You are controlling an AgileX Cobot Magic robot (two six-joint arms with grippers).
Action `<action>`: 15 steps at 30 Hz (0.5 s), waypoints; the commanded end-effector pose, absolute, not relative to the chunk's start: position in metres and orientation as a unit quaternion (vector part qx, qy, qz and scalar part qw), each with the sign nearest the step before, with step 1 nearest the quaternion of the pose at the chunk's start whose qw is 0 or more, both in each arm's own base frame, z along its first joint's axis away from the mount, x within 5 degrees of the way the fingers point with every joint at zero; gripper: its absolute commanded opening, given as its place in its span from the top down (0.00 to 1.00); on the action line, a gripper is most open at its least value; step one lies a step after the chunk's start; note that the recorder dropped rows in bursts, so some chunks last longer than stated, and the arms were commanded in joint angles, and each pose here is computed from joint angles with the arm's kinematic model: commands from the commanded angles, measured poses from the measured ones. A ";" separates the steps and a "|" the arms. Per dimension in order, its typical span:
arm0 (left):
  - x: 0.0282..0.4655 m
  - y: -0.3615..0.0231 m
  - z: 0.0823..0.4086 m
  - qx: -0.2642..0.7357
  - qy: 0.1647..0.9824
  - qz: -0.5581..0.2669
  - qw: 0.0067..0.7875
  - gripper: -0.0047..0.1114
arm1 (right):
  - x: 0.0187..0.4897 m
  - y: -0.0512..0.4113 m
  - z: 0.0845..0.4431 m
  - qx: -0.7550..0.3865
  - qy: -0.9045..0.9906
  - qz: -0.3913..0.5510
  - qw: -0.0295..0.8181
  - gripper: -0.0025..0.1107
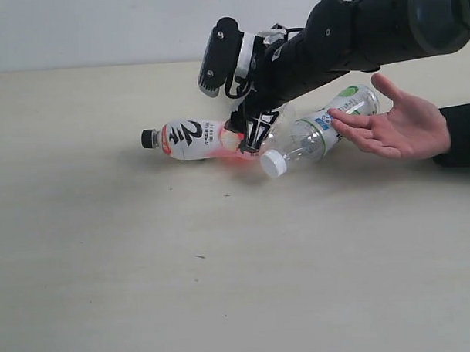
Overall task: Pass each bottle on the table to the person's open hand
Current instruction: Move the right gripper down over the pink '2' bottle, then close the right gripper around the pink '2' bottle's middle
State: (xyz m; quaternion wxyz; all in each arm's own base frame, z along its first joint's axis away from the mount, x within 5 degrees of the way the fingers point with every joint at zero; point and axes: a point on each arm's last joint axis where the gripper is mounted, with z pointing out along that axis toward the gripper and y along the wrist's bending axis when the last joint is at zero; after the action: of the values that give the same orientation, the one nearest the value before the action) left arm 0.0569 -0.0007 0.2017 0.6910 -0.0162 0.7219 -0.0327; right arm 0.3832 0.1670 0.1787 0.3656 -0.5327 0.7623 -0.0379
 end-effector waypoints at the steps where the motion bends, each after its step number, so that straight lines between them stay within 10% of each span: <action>1: 0.056 -0.001 0.202 -0.014 0.719 -0.034 0.694 0.95 | 0.384 0.168 0.177 -0.559 0.746 -0.046 0.359 0.33; 15: 0.056 -0.001 0.202 -0.014 0.719 -0.034 0.694 0.95 | 0.382 0.181 0.147 -0.687 0.649 -0.082 0.317 0.33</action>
State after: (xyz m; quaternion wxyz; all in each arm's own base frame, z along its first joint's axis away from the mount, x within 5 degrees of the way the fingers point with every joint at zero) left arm 0.0569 -0.0007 0.2015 0.6904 -0.0163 0.7225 -0.0326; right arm 0.3798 0.1785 0.1481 0.3144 -0.6737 0.6648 -0.0730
